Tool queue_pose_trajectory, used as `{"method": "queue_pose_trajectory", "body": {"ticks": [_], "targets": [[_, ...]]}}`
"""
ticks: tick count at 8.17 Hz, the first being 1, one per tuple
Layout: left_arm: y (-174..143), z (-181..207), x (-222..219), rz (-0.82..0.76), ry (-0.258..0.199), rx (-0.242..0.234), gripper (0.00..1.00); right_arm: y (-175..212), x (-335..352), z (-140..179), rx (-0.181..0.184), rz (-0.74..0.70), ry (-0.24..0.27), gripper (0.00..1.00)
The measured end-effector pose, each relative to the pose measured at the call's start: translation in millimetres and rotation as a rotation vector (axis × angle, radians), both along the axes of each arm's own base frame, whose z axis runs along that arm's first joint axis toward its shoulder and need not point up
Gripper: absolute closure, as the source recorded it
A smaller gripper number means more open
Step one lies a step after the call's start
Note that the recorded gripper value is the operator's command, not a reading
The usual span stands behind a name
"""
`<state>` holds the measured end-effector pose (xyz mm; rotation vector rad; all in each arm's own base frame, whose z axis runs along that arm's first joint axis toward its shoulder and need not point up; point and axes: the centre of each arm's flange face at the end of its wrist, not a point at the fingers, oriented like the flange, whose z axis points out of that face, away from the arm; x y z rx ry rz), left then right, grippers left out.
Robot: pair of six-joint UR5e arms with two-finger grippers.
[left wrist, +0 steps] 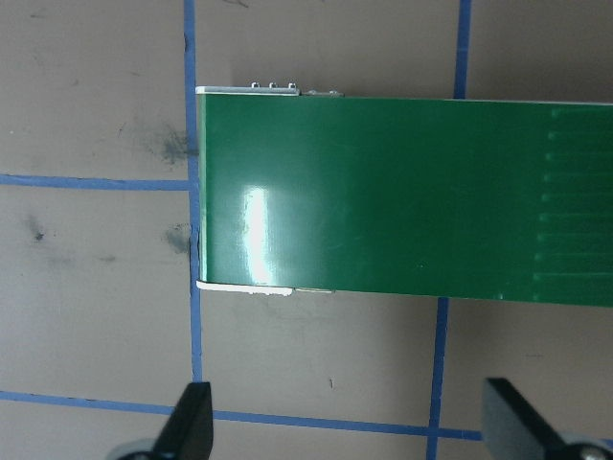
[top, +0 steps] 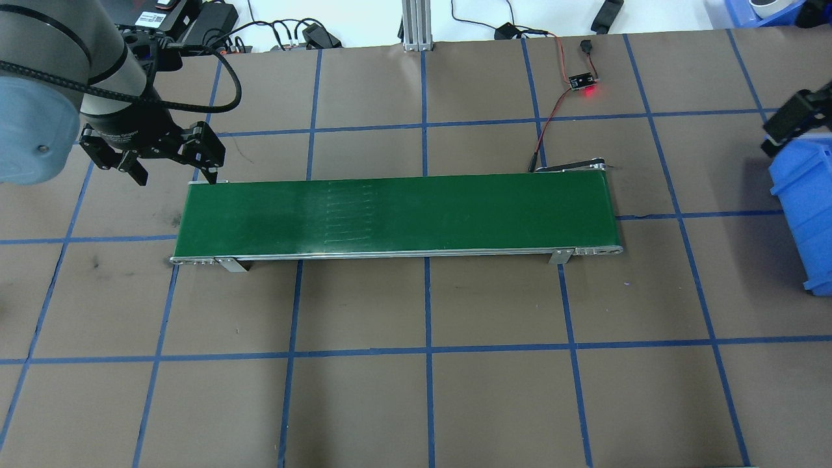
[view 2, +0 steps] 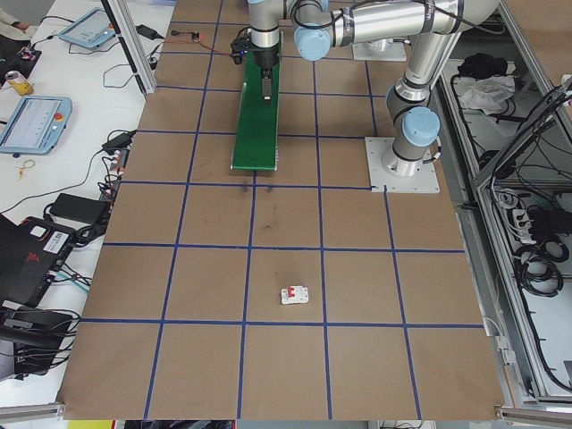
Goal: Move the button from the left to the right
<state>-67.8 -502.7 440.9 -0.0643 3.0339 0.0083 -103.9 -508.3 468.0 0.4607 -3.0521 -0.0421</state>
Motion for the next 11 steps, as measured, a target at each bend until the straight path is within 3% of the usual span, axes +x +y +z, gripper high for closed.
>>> {"method": "queue_pose_trajectory", "body": {"ticks": [5, 8, 11], "targets": [[-7.3, -8.5, -4.3, -0.007, 0.012, 0.014, 0.0, 2.7, 192.2, 1.0, -0.004, -0.113, -0.009, 0.0], [-7.3, -9.8, -13.5, -0.01, 0.087, 0.007, 0.0, 8.4, 227.5, -1.3, -0.001, -0.094, -0.026, 0.0], [-3.0, -4.6, -15.4, -0.013, 0.094, -0.001, 0.0, 11.8, 230.2, 2.5, -0.007, -0.093, -0.025, 0.0]]}}
